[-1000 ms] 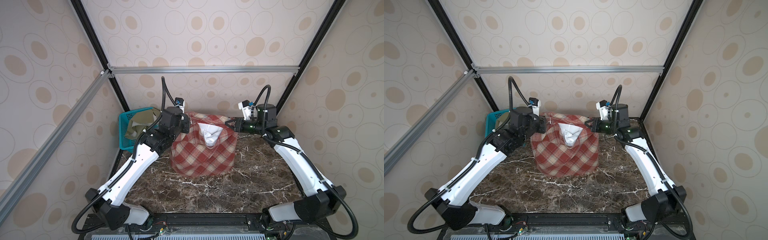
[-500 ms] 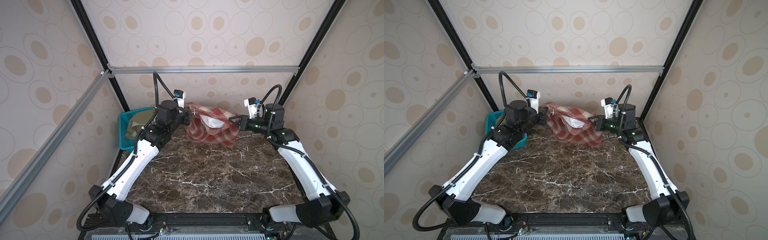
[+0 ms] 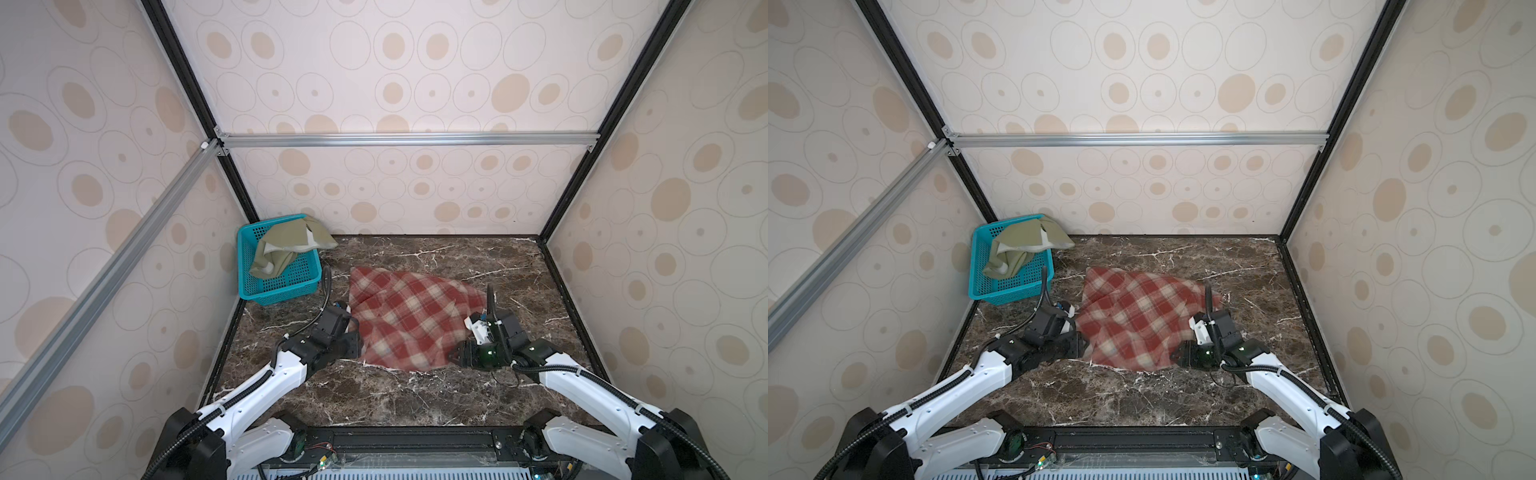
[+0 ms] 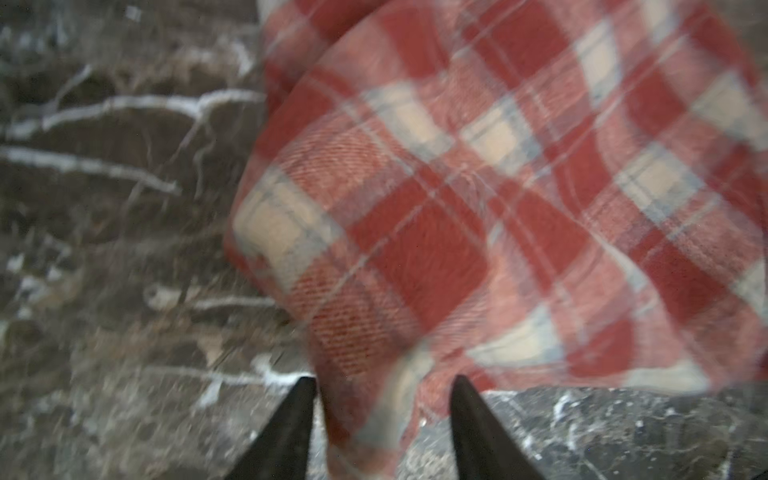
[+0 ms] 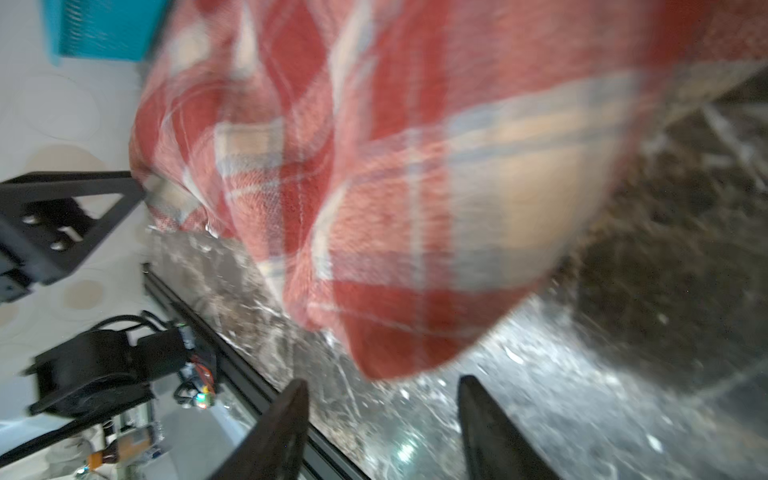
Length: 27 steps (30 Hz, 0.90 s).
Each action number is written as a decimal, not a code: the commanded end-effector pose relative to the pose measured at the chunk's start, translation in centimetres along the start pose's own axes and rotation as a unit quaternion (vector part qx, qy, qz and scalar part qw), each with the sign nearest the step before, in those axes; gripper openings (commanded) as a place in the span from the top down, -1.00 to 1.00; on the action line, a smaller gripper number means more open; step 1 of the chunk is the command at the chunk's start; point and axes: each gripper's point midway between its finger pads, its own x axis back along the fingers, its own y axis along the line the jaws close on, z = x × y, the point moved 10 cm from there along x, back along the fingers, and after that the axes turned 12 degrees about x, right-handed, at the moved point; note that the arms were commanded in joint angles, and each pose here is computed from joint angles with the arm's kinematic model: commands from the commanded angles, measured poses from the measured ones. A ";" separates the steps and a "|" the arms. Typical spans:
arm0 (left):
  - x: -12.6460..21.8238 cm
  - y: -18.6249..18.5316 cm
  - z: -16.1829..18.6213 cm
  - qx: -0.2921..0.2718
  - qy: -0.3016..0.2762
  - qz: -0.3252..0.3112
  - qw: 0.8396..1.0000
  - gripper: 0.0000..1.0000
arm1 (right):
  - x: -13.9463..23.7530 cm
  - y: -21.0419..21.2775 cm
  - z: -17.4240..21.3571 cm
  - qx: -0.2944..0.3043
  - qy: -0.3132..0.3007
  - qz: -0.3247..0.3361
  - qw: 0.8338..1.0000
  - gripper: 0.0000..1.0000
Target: Fold and stack the skirts
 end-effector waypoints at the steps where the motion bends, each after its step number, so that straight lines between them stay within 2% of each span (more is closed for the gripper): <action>1: 2.0 -0.3 -0.4 0.049 -0.031 0.007 0.998 -0.71 | 1.6 1.2 -1.6 0.019 -0.029 0.054 0.998 -0.27; 8: 1.3 1.2 2.1 0.076 0.040 -0.026 0.996 -0.65 | -1.5 5.3 -2.3 0.132 0.052 0.079 0.987 -0.29; 11: 0.9 1.8 3.1 0.078 0.064 -0.035 0.994 -0.54 | -2.8 6.3 -1.7 0.151 0.079 0.081 0.982 -0.26; 17: -0.5 2.5 4.4 0.104 0.089 -0.039 0.990 -0.62 | -3.6 7.0 0.4 0.163 0.118 0.066 0.977 -0.26; 20: -1.5 2.6 4.7 0.114 0.085 -0.032 0.989 -0.67 | -4.4 7.1 0.8 0.171 0.126 0.055 0.976 -0.41; 25: -3.0 1.8 3.7 0.107 0.058 -0.029 0.992 -0.65 | -6.5 6.3 0.5 0.173 0.152 0.097 0.968 -0.49; 27: -3.6 1.5 3.2 0.099 0.048 -0.032 0.993 -0.52 | -7.2 6.1 0.3 0.177 0.157 0.109 0.965 -0.52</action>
